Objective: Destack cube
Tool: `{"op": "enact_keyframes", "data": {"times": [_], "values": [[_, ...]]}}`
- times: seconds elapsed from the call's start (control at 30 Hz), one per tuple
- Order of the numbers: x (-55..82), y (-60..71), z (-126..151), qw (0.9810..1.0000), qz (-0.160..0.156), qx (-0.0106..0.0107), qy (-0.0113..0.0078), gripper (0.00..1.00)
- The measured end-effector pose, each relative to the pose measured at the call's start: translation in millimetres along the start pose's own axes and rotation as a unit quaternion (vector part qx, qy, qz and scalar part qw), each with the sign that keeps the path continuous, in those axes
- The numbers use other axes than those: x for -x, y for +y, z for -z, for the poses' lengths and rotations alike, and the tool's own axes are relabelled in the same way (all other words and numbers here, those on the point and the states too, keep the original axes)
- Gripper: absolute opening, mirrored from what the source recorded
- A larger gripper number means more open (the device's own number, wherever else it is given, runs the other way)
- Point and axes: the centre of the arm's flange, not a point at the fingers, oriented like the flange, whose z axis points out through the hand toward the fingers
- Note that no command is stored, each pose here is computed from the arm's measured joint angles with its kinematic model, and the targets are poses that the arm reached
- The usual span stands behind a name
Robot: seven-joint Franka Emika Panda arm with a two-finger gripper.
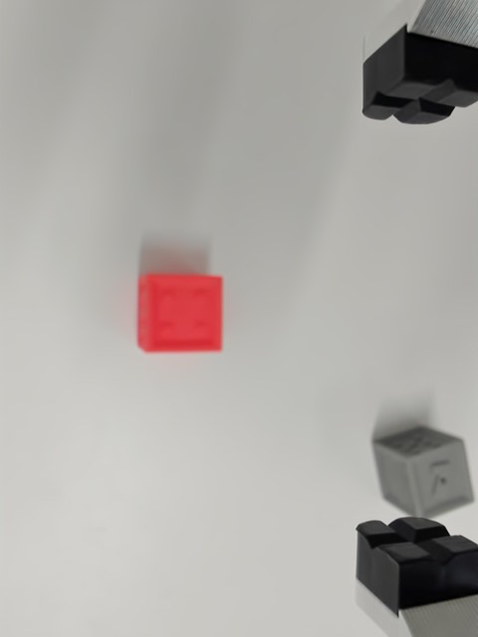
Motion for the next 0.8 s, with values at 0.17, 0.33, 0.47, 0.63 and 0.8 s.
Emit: {"op": "enact_keyframes", "data": {"times": [0.17, 0.33, 0.47, 0.63, 0.8], "values": [[-0.2, -0.2, 5.3, 1.0, 0.0, 0.0002, -0.0004, 1.0], [-0.3, -0.2, 6.3, 1.0, 0.0, 0.0006, -0.0012, 1.0], [-0.3, -0.2, 6.0, 1.0, 0.0, 0.0007, -0.0013, 1.0], [-0.3, -0.2, 6.0, 1.0, 0.0, 0.0007, -0.0013, 1.0], [-0.3, -0.2, 6.0, 1.0, 0.0, 0.0007, -0.0013, 1.0]]}}
